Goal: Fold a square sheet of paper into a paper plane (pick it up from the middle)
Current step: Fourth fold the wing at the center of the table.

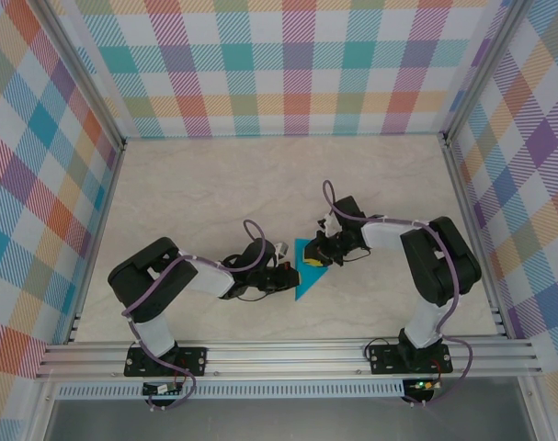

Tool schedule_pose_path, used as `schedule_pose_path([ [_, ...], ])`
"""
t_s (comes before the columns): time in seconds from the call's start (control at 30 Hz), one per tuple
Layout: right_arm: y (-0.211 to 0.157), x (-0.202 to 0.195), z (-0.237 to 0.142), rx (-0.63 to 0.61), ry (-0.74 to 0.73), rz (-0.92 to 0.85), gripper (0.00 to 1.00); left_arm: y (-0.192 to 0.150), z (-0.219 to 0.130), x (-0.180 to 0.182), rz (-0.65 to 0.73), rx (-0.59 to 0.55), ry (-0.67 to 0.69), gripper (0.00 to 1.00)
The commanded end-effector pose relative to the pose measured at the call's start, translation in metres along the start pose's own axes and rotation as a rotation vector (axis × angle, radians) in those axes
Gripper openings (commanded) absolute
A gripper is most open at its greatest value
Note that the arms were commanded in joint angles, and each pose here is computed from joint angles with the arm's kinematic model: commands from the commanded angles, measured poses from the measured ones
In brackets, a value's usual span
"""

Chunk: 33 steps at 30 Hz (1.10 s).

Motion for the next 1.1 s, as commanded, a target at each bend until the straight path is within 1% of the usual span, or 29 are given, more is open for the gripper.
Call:
schedule_pose_path([
  [0.0,-0.005,0.009,0.000,0.037,0.078,-0.028,0.14,-0.008,0.009,0.019,-0.054,0.075,0.062,0.00],
  [0.3,0.002,-0.004,0.014,0.032,0.023,0.020,0.14,-0.009,0.011,0.023,-0.075,0.089,0.076,0.00],
  [0.53,0.006,-0.028,0.026,0.019,-0.126,0.091,0.11,-0.008,0.009,0.020,-0.063,0.099,0.079,0.00],
  [0.63,0.006,-0.034,0.030,0.026,-0.137,0.101,0.11,-0.007,0.006,0.016,-0.049,0.098,0.073,0.04],
  [0.73,0.004,-0.039,0.029,0.020,-0.180,0.115,0.10,-0.006,0.004,0.011,-0.022,0.109,0.085,0.11],
  [0.83,0.003,-0.040,0.029,0.021,-0.189,0.116,0.10,-0.007,0.002,0.002,0.006,0.119,0.087,0.16],
  [1.07,0.003,-0.042,0.030,0.025,-0.198,0.118,0.10,-0.015,-0.001,-0.002,0.025,0.121,0.136,0.17],
])
Point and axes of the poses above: each hand's point on the last joint's axis, 136 mm out from that joint toward the fingers, its own z axis out along the fingers, its own x axis along the line the jaws close on, y = z × x, the point moved 10 cm from there along -z, back along the fingers, and after that the axes turned 3 degrees about z, right-handed, at the moved point
